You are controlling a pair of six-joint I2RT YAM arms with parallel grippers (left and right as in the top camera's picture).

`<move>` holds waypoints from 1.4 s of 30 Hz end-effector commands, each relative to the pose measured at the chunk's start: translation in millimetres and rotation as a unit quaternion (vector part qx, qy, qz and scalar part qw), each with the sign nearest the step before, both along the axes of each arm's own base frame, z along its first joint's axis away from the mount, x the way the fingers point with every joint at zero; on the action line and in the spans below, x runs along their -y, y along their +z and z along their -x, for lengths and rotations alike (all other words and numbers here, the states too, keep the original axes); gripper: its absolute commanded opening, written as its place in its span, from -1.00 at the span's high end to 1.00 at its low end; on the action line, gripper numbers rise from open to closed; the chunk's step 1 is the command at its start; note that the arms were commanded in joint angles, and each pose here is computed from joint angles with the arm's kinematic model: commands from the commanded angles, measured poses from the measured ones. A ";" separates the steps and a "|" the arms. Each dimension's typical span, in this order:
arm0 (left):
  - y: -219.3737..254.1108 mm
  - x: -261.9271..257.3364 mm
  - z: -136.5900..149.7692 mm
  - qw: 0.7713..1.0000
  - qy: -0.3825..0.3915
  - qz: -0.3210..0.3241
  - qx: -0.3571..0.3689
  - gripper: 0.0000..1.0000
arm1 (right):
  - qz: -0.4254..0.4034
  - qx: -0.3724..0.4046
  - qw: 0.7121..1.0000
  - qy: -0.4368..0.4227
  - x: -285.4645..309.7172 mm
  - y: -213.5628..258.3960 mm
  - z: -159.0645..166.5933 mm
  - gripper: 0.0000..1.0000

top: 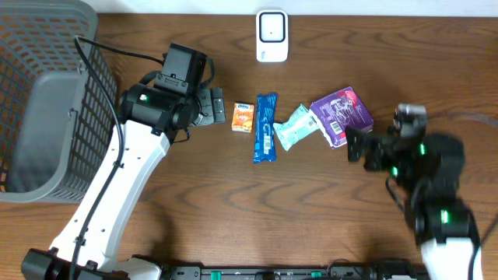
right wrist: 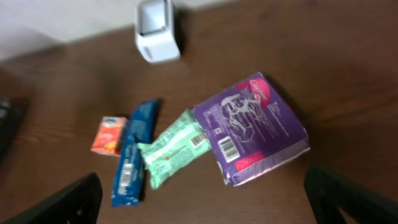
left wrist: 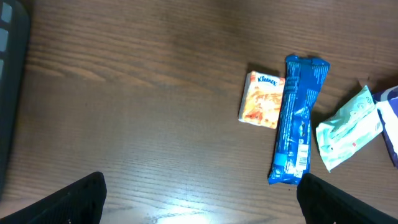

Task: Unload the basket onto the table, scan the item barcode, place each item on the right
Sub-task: 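Reach the right gripper to the purple box and grasp it, then lift the purple box with the right gripper and carry it right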

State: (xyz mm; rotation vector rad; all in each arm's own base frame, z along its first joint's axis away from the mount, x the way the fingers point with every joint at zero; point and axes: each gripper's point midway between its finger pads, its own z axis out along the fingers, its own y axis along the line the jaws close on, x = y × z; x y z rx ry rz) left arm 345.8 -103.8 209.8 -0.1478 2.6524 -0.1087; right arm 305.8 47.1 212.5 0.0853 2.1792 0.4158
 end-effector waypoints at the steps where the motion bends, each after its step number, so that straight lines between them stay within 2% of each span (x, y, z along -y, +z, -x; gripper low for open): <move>1: -0.9 -1.7 -1.1 1.000 -0.002 -0.006 -0.001 -0.96 | -0.020 -0.054 0.998 0.023 -9.9 -14.6 -27.4 -0.98; 2: -0.9 -1.7 -1.1 1.000 -0.002 -0.006 -0.001 -0.96 | -0.052 -0.083 0.993 0.064 -26.7 -26.3 -31.7 -0.99; 4: -0.9 -1.7 -1.1 1.000 -0.002 -0.006 -0.001 -0.96 | -0.058 -0.100 0.990 0.079 -31.5 -40.3 -37.3 -0.99; 5: -0.9 -1.7 -1.1 1.000 -0.002 -0.006 -0.001 -0.96 | -0.053 -0.114 0.990 0.060 -25.0 -50.5 -41.6 -0.99; 7: -0.9 -1.7 -1.1 1.000 -0.002 -0.006 -0.001 -0.96 | -0.074 -0.153 0.984 -0.046 3.3 -69.2 -50.6 -0.98; 10: -0.9 -1.7 -1.1 1.000 -0.002 -0.006 -0.001 -0.96 | -0.159 -0.183 0.957 -0.159 40.1 -81.6 -59.3 -0.98; 13: -0.9 -1.7 -1.1 1.000 -0.002 -0.006 -0.001 -0.96 | -0.213 -0.177 0.948 -0.160 53.5 -82.5 -69.4 -0.99; 16: -0.9 -1.7 -1.1 1.000 -0.002 -0.006 -0.001 -0.96 | -0.198 -0.201 0.940 -0.193 68.5 -103.9 -66.1 -0.98; 17: -0.9 -1.7 -1.1 1.000 -0.002 -0.006 -0.001 -0.96 | -0.191 -0.208 0.939 -0.198 70.4 -109.9 -64.5 -0.99; 18: -0.9 -1.6 -1.1 1.000 -0.002 -0.006 -0.001 -0.96 | -0.178 -0.216 0.941 -0.192 71.3 -119.6 -63.6 -0.85; 20: -0.9 -1.6 -1.1 1.000 -0.002 -0.006 -0.001 -0.96 | -0.171 -0.219 0.949 -0.150 64.5 -133.8 -70.0 -0.75; 23: -0.9 -1.7 -1.1 1.000 -0.002 -0.006 -0.001 -0.96 | -0.221 -0.211 0.948 -0.082 42.0 -142.1 -84.5 -0.62; 26: -0.9 -1.7 -1.1 1.000 -0.002 -0.006 -0.001 -0.96 | -0.261 -0.238 0.929 -0.114 42.3 -164.7 -91.4 -0.57; 33: -0.9 -1.6 -1.1 1.000 -0.002 -0.006 -0.001 -0.96 | -0.264 -0.280 0.914 -0.127 42.4 -209.4 -87.6 -0.47; 34: -0.9 -1.6 -1.1 1.000 -0.002 -0.006 -0.001 -0.96 | -0.264 -0.283 0.913 -0.128 42.4 -213.0 -87.4 -0.40; 35: -0.9 -1.7 -1.1 1.000 -0.002 -0.006 -0.001 -0.96 | -0.264 -0.286 0.912 -0.129 42.5 -216.1 -87.1 -0.25; 36: -0.9 -1.7 -1.1 1.000 -0.002 -0.006 -0.001 -0.96 | -0.264 -0.288 0.911 -0.129 42.5 -218.0 -86.7 0.07; 37: -0.9 -1.7 -1.1 1.000 -0.002 -0.006 -0.001 -0.95 | -0.264 -0.289 0.911 -0.130 42.3 -219.0 -86.1 0.48; 39: -0.9 -1.7 -1.1 1.000 -0.002 -0.006 -0.001 -0.96 | -0.262 -0.287 0.913 -0.126 42.3 -217.5 -86.6 0.89; 40: -0.9 -1.6 -1.1 1.000 -0.002 -0.006 -0.001 -0.96 | -0.260 -0.283 0.915 -0.124 42.5 -214.4 -87.3 0.98; 42: -0.9 -1.7 -1.1 1.000 -0.002 -0.006 -0.001 -0.96 | -0.255 -0.268 0.922 -0.117 42.9 -200.4 -89.2 0.98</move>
